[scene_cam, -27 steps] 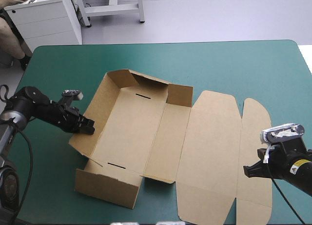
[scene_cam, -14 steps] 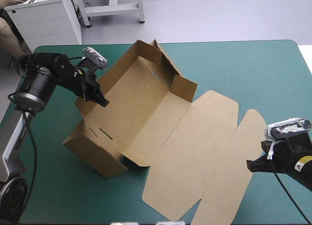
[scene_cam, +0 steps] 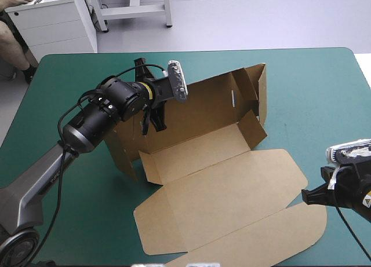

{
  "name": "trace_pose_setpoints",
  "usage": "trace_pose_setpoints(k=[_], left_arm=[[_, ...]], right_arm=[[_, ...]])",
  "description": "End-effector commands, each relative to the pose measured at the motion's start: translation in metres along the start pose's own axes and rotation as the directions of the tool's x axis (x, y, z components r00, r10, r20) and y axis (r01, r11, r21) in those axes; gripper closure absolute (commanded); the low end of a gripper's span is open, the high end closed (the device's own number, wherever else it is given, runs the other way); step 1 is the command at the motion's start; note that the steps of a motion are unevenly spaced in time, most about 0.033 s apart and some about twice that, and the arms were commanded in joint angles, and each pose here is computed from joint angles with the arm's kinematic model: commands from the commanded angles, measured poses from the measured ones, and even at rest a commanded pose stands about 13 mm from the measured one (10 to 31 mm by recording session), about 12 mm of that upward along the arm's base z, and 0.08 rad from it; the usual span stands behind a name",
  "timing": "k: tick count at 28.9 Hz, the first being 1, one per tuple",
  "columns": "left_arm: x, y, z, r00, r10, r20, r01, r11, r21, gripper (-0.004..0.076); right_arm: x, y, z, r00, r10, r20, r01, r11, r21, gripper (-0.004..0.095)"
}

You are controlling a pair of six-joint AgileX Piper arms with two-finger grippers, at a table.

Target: Fold the box

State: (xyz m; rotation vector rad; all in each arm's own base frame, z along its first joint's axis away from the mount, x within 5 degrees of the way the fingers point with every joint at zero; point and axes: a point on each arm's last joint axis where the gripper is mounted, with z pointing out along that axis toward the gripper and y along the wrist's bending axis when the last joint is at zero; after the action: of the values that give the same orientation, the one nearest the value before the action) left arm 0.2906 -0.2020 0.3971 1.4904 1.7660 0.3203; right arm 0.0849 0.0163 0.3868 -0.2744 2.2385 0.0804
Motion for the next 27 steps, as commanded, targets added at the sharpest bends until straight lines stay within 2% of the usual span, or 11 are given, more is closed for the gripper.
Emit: trace_pose_setpoints(k=[1, 7, 16, 21, 27], left_arm=[[-0.018, 0.009, -0.029, 0.989, 0.096, 0.116, -0.083, 0.990, -0.112, 0.0731], [-0.027, 0.001, -0.032, 0.978, 0.158, 0.137, -0.143, 0.984, -0.109, 0.0731], [-0.036, -0.001, -0.036, 0.960, 0.199, 0.199, -0.165, 0.971, -0.174, 0.0731], [-0.032, -0.025, -0.040, 0.919, 0.343, 0.194, -0.285, 0.918, -0.276, 0.0731], [-0.015, -0.049, -0.039, 0.896, 0.360, 0.261, -0.269, 0.906, -0.328, 0.0731]], right_arm=[[-0.010, -0.002, -0.010, 0.996, 0.000, 0.089, -0.002, 1.000, 0.019, 0.0928], [-0.008, -0.001, -0.010, 0.997, 0.008, 0.072, -0.009, 1.000, 0.013, 0.0928], [-0.007, -0.001, -0.010, 0.998, 0.022, 0.065, -0.023, 1.000, 0.011, 0.0928], [-0.007, -0.001, -0.010, 0.997, 0.036, 0.066, -0.037, 0.999, 0.010, 0.0928], [-0.008, -0.001, -0.010, 0.997, 0.036, 0.067, -0.037, 0.999, 0.010, 0.0928]])
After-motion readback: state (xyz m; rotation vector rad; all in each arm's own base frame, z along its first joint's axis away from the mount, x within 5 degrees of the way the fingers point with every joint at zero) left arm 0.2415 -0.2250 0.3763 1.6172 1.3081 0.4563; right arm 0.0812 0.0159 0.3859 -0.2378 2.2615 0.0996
